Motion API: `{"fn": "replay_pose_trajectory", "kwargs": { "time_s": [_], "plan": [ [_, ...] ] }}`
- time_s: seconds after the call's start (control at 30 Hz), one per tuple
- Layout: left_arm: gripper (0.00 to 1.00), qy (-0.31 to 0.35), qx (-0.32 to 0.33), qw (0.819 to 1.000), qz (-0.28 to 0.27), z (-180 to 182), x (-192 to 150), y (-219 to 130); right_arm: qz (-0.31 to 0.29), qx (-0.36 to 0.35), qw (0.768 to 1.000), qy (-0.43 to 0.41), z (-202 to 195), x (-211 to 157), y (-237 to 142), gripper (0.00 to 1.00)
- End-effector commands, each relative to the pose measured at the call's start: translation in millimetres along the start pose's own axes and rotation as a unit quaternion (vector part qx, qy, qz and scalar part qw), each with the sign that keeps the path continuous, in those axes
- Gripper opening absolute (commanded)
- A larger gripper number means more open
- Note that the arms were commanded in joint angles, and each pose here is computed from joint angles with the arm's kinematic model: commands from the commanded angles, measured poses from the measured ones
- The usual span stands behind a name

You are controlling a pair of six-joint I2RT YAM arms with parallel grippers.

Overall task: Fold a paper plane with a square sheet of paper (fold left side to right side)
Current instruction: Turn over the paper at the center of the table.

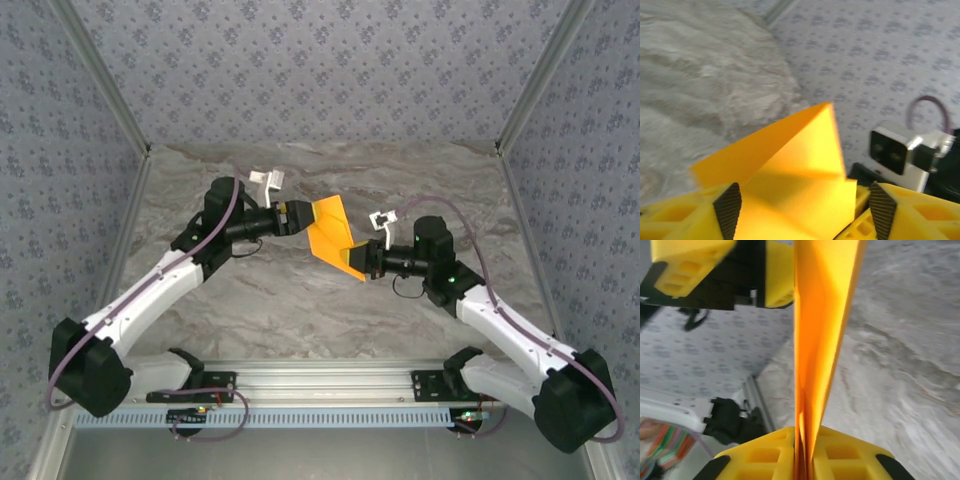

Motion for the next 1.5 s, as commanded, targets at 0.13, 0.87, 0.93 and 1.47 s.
{"fn": "replay_pose_trajectory", "kwargs": {
  "time_s": [0.13, 0.87, 0.93, 1.47],
  "plan": [
    [0.77, 0.071, 0.184, 0.976, -0.093, 18, -1, -51, 0.233, -0.259, 0.93, -0.114, -12, -41, -8, 0.02],
    [0.79, 0.086, 0.255, 0.946, -0.18, 29, -13, -104, 0.561, -0.451, 0.503, -0.479, -4, -128, 124, 0.0],
    [0.79, 0.084, 0.256, 0.946, -0.178, 31, -14, -103, 0.568, -0.439, 0.504, -0.48, -3, -138, 131, 0.01],
    [0.81, -0.062, 0.163, 0.978, -0.112, 79, -20, -62, 0.456, -0.238, 0.786, -0.342, 51, -112, 98, 0.75]
  ]
}}
Point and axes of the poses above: each hand's point on the last joint's axis, 136 mm out from that joint toward the fingers, its own y axis out along the fingers, its own z axis along the line the jaws close on, x = y × z, the point moved 8 cm from there along -y, back along the fingers, and after that the axes turned 15 degrees about -y, right-handed, at the moved point
